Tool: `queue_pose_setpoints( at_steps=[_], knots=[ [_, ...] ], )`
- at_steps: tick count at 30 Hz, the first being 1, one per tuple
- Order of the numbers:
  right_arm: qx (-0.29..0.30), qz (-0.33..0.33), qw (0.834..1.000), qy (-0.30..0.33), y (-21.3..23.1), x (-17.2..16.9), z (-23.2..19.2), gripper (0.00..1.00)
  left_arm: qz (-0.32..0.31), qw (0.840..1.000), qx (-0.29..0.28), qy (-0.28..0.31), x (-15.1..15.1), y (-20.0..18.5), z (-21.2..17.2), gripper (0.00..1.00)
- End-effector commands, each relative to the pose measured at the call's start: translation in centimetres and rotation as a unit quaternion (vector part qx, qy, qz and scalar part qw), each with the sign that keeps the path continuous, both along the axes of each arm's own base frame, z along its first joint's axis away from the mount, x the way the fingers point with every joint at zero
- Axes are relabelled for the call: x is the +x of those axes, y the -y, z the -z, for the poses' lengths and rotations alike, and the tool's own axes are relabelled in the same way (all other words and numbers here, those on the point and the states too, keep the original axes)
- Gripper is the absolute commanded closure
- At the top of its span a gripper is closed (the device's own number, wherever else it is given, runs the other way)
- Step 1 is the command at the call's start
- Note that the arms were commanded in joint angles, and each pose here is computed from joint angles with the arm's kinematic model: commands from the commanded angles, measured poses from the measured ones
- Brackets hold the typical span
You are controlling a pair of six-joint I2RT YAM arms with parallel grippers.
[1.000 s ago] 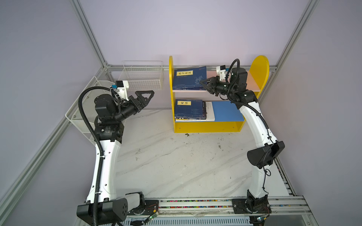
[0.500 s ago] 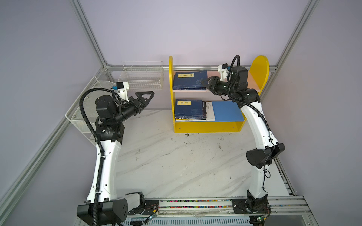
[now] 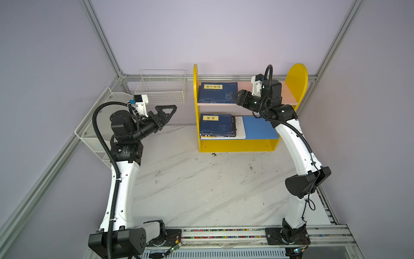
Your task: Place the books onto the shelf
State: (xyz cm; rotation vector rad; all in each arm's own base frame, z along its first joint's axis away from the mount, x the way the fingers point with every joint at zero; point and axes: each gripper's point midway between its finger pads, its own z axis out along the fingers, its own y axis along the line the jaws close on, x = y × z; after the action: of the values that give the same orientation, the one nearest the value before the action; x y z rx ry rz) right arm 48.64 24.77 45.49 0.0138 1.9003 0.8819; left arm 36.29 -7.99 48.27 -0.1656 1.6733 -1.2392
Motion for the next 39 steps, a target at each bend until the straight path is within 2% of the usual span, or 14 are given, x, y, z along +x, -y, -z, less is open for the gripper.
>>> queue_pose_setpoints(
  at_steps=[1,3,7,13,20,23,25,28,31,32,37,39],
  knots=[
    [0.012,0.017,0.999,0.048,0.0,-0.3,-2.2,0.46,0.004,1.000,-0.004,0.006,-0.3,0.0,0.3,0.06],
    [0.013,0.019,0.998,0.050,-0.2,-0.1,-2.1,0.56,0.004,1.000,-0.004,0.004,-0.2,-0.1,0.5,0.06],
    [0.009,0.011,0.999,0.034,-1.4,0.6,-0.7,0.66,0.005,1.000,-0.005,-0.001,0.0,-0.1,0.9,0.06],
    [-0.002,0.019,0.999,0.036,-2.8,0.8,-0.2,0.69,0.009,1.000,-0.007,-0.003,0.1,0.0,1.1,0.06],
    [-0.017,0.033,0.998,0.048,-3.5,0.9,0.0,0.66,0.015,1.000,-0.007,-0.010,0.3,0.1,1.5,0.06],
    [-0.021,0.034,0.998,0.052,-3.6,0.8,-0.2,0.59,0.016,1.000,-0.008,-0.011,0.4,0.1,1.6,0.06],
    [-0.024,0.039,0.997,0.056,-3.4,0.6,-0.5,0.49,0.015,1.000,-0.008,-0.013,0.5,0.1,1.7,0.06],
    [-0.041,0.065,0.994,0.074,-2.0,0.3,-1.6,0.32,0.002,1.000,0.002,-0.025,0.7,-0.3,2.5,0.04],
    [-0.069,0.102,0.985,0.120,0.4,-0.9,-4.0,0.05,-0.034,0.997,0.037,-0.055,0.7,-1.2,4.6,0.00],
    [-0.073,0.115,0.981,0.135,1.3,-1.6,-5.0,0.03,-0.046,0.995,0.052,-0.064,0.7,-1.6,5.4,0.00],
    [-0.084,0.173,0.964,0.181,6.0,-5.8,-6.3,0.03,-0.109,0.982,0.112,-0.103,0.1,-3.6,10.2,0.00],
    [-0.084,0.200,0.958,0.185,8.2,-7.9,-4.9,0.03,-0.161,0.969,0.142,-0.126,-0.4,-5.3,13.5,0.00]
  ],
)
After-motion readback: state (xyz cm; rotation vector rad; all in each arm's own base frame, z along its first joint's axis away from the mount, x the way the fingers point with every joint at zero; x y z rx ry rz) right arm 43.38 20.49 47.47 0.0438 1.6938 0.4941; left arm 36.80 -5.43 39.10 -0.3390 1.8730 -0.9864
